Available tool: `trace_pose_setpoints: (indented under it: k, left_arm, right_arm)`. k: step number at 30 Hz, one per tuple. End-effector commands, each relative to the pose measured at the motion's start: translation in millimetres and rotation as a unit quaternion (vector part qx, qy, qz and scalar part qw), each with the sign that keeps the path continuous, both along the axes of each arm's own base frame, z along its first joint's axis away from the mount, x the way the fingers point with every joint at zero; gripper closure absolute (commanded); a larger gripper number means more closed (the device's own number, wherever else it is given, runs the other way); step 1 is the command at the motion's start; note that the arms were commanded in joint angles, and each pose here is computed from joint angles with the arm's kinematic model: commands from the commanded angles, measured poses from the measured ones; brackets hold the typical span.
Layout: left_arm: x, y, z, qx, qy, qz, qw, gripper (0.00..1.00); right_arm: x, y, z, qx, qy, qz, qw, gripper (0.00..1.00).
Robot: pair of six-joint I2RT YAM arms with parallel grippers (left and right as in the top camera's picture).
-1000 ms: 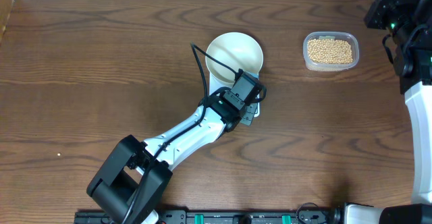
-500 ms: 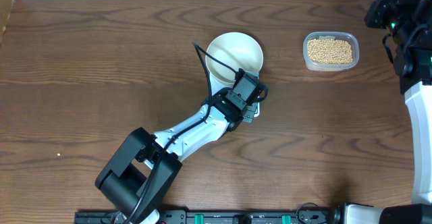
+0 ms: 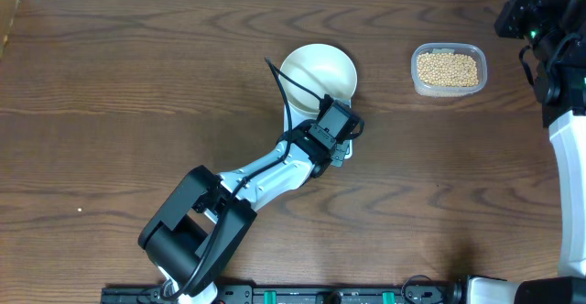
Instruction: Scoop item into bowl and weigh 50g on scale
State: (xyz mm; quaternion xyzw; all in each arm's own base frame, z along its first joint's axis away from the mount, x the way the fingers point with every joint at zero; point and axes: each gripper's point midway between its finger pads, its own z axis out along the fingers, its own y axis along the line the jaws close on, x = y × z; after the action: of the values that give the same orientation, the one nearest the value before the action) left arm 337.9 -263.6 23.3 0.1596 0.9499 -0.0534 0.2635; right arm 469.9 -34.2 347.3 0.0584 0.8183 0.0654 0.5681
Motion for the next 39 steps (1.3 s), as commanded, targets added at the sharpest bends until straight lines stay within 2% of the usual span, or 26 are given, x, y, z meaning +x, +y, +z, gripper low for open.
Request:
trace_pose_setpoints:
  k: [1, 14, 30, 39]
  left_arm:
    - [-4, 5, -12, 0.017, 0.008, 0.004, 1.0, 0.93]
    - [-7, 20, -24, 0.047, 0.018, 0.031, 0.998, 0.93]
    - [-2, 15, -26, 0.031, 0.013, 0.041, 0.999, 0.93]
    - [-13, 25, -45, 0.059, 0.042, 0.041, 0.997, 0.92]
  right_arm:
    - [2, 0, 9, -0.005, -0.011, 0.004, 1.0, 0.99]
    - [1, 0, 9, -0.004, -0.01, 0.004, 1.0, 0.99]
    - [1, 0, 9, -0.004, -0.01, 0.005, 1.0, 0.99]
    - [1, 2, 9, -0.001, -0.01, 0.012, 1.0, 0.99]
